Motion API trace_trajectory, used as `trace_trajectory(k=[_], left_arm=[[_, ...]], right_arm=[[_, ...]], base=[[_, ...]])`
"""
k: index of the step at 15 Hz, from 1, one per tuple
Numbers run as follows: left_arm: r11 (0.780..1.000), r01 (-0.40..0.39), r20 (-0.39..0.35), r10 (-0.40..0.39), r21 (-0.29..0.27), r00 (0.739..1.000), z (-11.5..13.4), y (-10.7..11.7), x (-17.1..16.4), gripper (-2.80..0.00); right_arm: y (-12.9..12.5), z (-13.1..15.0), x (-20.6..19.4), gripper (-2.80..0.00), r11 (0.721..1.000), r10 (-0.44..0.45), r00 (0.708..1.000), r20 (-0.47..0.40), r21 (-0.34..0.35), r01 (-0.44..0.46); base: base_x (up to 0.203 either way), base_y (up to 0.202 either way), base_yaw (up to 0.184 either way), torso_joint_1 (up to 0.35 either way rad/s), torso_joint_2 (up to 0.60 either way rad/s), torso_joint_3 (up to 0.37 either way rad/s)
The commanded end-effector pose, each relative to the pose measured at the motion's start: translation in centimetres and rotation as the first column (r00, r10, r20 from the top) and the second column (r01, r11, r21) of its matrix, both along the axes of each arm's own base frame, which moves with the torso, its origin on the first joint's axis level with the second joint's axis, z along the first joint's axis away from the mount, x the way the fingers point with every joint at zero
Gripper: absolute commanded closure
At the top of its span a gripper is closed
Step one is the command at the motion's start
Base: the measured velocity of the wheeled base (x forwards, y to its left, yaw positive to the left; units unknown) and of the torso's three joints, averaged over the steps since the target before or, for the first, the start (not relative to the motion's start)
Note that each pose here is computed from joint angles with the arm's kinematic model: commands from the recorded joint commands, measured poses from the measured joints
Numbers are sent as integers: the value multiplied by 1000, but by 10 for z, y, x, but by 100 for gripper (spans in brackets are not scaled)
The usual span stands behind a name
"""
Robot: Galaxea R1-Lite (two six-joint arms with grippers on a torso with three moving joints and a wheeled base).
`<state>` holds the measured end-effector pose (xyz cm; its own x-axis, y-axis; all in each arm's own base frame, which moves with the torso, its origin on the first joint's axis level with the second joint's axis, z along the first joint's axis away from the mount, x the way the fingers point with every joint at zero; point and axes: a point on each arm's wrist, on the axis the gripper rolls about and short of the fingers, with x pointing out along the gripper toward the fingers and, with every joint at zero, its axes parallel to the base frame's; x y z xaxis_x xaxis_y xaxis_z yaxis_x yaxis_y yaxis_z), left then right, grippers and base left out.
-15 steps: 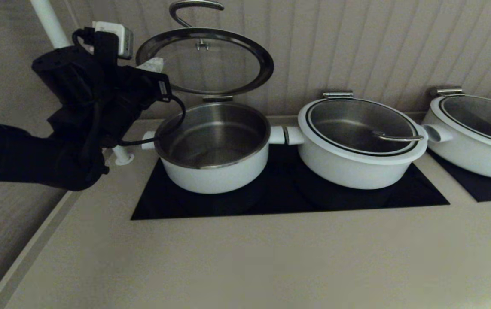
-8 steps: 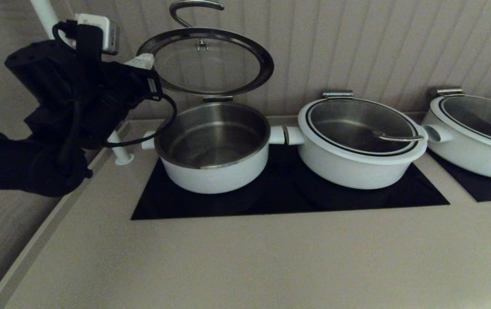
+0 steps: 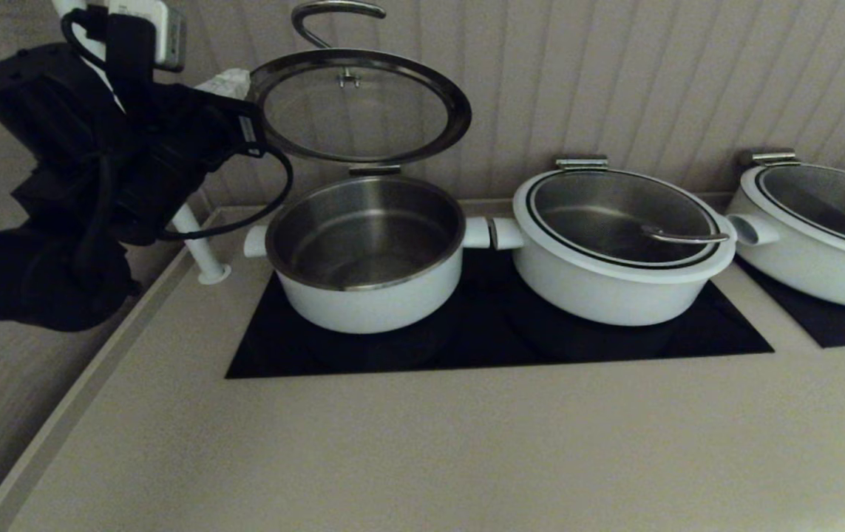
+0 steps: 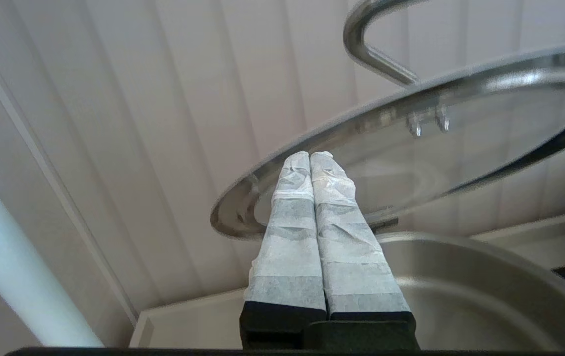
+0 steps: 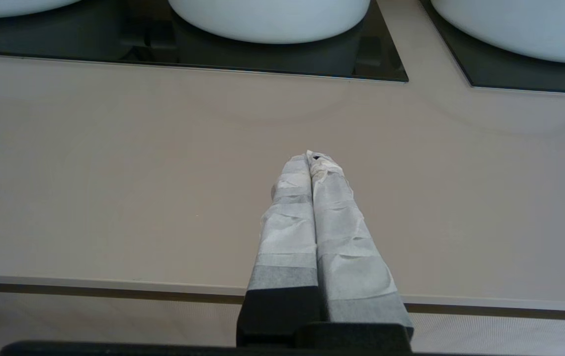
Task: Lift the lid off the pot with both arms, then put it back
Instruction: Close the pot lid
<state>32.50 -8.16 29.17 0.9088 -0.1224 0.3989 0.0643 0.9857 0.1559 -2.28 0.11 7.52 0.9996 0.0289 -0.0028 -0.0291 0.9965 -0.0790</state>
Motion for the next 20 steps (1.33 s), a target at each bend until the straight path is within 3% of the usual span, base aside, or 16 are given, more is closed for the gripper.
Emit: trace_trajectory(k=[1,14,20], left_arm=[[1000,-2,19,2,-3,1000,9,0,0,0],[999,48,19,-48,22,999,56,-8,26,0],[998,59,-15,-59,34,998,55,-10,31,0]], right_arm=[[0,0,0,0,1000,0,1000,0,-1,0],[0,0,0,0,1000,0,1000,0,-1,0],[0,0,0,0,1000,0,1000,0,-1,0]], base=[[0,0,0,0,0,0],[0,0,0,0,0,0],[0,0,0,0,0,0]])
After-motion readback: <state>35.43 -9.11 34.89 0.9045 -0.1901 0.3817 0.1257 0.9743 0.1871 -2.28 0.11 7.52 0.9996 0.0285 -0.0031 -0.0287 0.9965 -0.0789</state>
